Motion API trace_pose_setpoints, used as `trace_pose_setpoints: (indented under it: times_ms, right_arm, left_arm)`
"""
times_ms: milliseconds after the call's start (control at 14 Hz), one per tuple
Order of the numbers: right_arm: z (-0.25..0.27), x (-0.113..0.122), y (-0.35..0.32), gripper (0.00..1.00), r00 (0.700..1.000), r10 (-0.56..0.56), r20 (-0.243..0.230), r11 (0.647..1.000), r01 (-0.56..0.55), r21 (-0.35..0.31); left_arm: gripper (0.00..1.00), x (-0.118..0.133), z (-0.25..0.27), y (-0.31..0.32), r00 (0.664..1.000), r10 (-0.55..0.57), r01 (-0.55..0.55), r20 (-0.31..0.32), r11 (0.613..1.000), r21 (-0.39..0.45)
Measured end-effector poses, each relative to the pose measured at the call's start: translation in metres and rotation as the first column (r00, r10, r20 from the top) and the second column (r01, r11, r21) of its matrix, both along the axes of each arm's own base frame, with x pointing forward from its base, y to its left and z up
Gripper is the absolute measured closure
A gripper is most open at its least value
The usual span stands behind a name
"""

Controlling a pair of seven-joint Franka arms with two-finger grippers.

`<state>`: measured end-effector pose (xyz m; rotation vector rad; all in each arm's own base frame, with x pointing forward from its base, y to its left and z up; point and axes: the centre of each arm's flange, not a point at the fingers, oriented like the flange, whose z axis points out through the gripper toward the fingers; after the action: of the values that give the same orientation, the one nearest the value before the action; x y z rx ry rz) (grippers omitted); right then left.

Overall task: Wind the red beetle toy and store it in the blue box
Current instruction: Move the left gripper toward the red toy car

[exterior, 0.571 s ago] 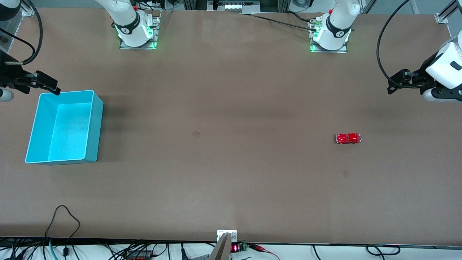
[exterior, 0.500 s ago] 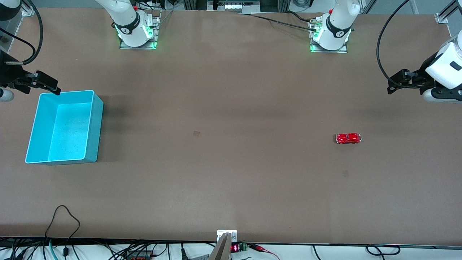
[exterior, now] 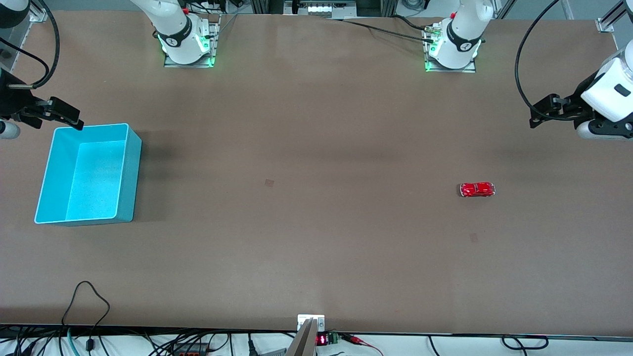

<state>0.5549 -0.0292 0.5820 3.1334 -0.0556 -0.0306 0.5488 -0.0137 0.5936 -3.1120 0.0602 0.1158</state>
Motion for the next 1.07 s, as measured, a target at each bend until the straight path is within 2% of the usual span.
trace_pose_setpoints:
  times_ms: [357,500,571,714,929,1071]
  right_arm:
    - [0.000,0.000,0.000,0.00,1.000,0.000,0.000,1.000,0.000,0.000]
    - [0.000,0.000,0.000,0.00,1.000,0.000,0.000,1.000,0.000,0.000]
    - [0.000,0.000,0.000,0.00,1.000,0.000,0.000,1.000,0.000,0.000]
    - [0.000,0.000,0.000,0.00,1.000,0.000,0.000,1.000,0.000,0.000]
    - [0.000,0.000,0.000,0.00,1.000,0.000,0.000,1.000,0.000,0.000]
    - [0.000,0.000,0.000,0.00,1.000,0.000,0.000,1.000,0.000,0.000]
  left_arm:
    - [0.00,-0.002,-0.001,-0.006,1.000,-0.010,0.010,-0.014,1.000,0.001]
    - [0.00,-0.005,-0.003,-0.004,0.999,-0.004,0.005,-0.044,1.000,0.002]
    - [0.00,-0.009,-0.006,-0.004,0.997,-0.001,0.001,-0.078,1.000,0.003]
    - [0.00,-0.018,-0.020,-0.003,0.982,0.009,-0.007,-0.187,1.000,0.009]
    - [0.00,-0.026,-0.045,-0.002,0.942,0.017,-0.013,-0.336,1.000,0.016]
    - [0.00,-0.026,-0.057,-0.002,0.925,0.023,-0.016,-0.380,1.000,0.020]
